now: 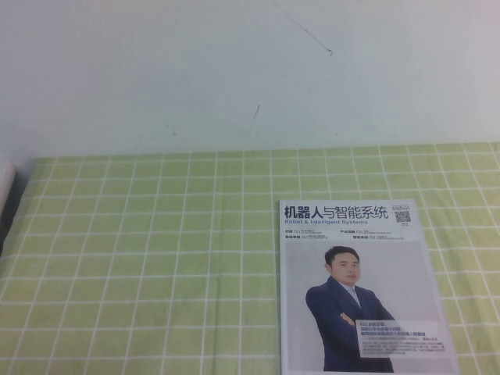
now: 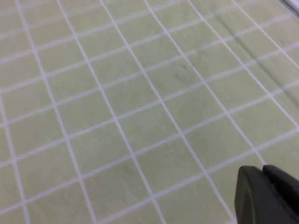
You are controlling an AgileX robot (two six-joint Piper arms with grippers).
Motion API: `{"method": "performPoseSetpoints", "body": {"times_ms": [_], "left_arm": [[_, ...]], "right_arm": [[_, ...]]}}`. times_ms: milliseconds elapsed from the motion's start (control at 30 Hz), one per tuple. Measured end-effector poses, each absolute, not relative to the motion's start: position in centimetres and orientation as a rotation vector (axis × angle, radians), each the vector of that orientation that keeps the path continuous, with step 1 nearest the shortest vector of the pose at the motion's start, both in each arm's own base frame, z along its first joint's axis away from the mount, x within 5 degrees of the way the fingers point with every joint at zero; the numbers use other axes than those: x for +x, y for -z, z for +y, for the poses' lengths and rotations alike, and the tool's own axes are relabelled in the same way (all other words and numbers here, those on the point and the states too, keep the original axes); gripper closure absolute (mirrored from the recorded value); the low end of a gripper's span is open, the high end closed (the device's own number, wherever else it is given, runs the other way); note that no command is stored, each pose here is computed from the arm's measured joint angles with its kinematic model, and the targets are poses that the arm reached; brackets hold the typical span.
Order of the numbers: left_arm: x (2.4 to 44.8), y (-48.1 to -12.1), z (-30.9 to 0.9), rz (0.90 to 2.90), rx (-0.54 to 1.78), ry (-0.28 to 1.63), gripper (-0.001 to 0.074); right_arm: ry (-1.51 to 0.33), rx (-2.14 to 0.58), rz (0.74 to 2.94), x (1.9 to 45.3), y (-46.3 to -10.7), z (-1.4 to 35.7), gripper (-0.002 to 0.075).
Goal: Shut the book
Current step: 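Close the open booklet and leave it lying on the table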
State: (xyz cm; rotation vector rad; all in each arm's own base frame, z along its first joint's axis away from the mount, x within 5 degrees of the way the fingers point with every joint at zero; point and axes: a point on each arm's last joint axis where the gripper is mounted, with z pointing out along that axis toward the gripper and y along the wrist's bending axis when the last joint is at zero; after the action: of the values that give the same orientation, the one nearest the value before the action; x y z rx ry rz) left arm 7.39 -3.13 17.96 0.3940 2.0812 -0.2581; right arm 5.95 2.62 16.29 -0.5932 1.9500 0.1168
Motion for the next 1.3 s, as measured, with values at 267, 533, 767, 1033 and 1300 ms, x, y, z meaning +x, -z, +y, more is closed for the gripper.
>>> {"method": "performPoseSetpoints", "body": {"times_ms": [267,533,767,1033,1300], "left_arm": [[6.5,-18.7,-1.0,1.746,0.162,0.07,0.0737],[5.5,-18.3,-0.2,1.746,0.057,-0.028,0.0737],[5.3,-17.6,-0.3,1.834,0.07,-0.034,0.0737],[5.3,-17.6,-0.3,1.835,0.068,-0.034,0.0737],[5.3,-17.6,-0.3,1.835,0.068,-0.033,0.0737]], "right_arm": [[-0.117,-0.593,1.95,6.0,-16.3,2.6,0.0729],[-0.116,-0.594,1.95,5.9,-16.3,2.6,0.0729],[-0.116,-0.594,1.95,5.9,-16.3,2.6,0.0729],[-0.116,-0.594,1.95,5.9,-16.3,2.6,0.0729],[-0.116,-0.594,1.95,5.9,-16.3,2.6,0.0729]]}}
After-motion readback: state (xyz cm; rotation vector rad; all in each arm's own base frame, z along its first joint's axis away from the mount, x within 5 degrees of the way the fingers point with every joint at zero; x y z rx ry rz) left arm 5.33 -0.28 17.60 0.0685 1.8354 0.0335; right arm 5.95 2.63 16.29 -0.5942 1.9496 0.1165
